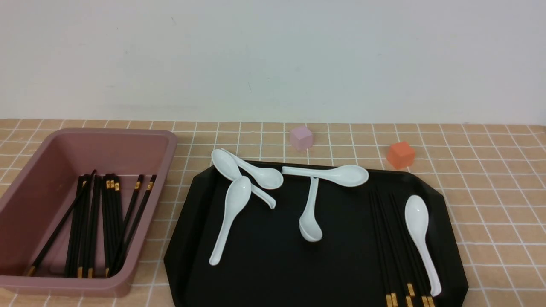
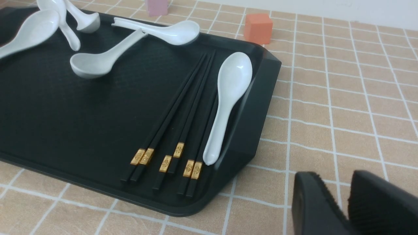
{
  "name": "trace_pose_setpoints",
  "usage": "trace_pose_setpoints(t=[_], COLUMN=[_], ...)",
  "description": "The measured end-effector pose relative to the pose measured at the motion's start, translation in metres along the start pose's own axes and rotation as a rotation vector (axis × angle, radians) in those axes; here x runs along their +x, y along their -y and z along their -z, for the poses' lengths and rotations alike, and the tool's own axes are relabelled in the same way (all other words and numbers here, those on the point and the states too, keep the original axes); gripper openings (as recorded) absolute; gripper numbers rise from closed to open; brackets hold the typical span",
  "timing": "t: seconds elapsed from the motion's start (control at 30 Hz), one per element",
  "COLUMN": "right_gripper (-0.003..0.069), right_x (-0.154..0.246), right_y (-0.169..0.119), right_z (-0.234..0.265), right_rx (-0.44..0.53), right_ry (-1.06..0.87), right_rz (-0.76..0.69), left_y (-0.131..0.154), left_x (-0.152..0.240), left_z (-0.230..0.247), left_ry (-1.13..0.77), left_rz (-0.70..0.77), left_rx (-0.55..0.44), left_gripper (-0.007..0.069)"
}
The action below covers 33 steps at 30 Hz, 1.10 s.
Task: On brown tablecloth take chopsticks from black tray and put them in box.
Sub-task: 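Move the gripper over the chopsticks on the black tray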
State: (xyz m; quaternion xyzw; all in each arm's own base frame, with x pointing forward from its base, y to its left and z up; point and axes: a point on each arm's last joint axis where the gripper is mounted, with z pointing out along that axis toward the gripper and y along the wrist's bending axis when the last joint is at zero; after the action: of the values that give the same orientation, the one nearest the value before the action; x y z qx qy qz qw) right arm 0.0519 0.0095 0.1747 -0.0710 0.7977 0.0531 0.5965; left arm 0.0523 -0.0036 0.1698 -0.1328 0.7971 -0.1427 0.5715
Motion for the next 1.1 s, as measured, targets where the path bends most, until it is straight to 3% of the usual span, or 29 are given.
trace_pose_setpoints(t=[0.8, 0.93, 1.1], right_gripper=[0.0232, 0.0237, 0.0237], right_x=[0.000, -0.003, -0.009], right_y=[0.000, -0.005, -0.012], right_z=[0.000, 0.000, 0.001], right_rx=[-0.003, -0.058, -0.164], right_ry=[0.005, 0.038, 0.064], right_rz=[-0.012, -0.246, -0.700], left_y=[0.000, 0.000, 0.000], left_x=[0.000, 0.000, 0.000], left_z=[0.000, 0.000, 0.000], left_ry=[0.000, 0.000, 0.000], left_rz=[0.000, 0.000, 0.000], left_rx=[0.000, 0.000, 0.000], left_gripper=[0.0239, 0.0239, 0.0239])
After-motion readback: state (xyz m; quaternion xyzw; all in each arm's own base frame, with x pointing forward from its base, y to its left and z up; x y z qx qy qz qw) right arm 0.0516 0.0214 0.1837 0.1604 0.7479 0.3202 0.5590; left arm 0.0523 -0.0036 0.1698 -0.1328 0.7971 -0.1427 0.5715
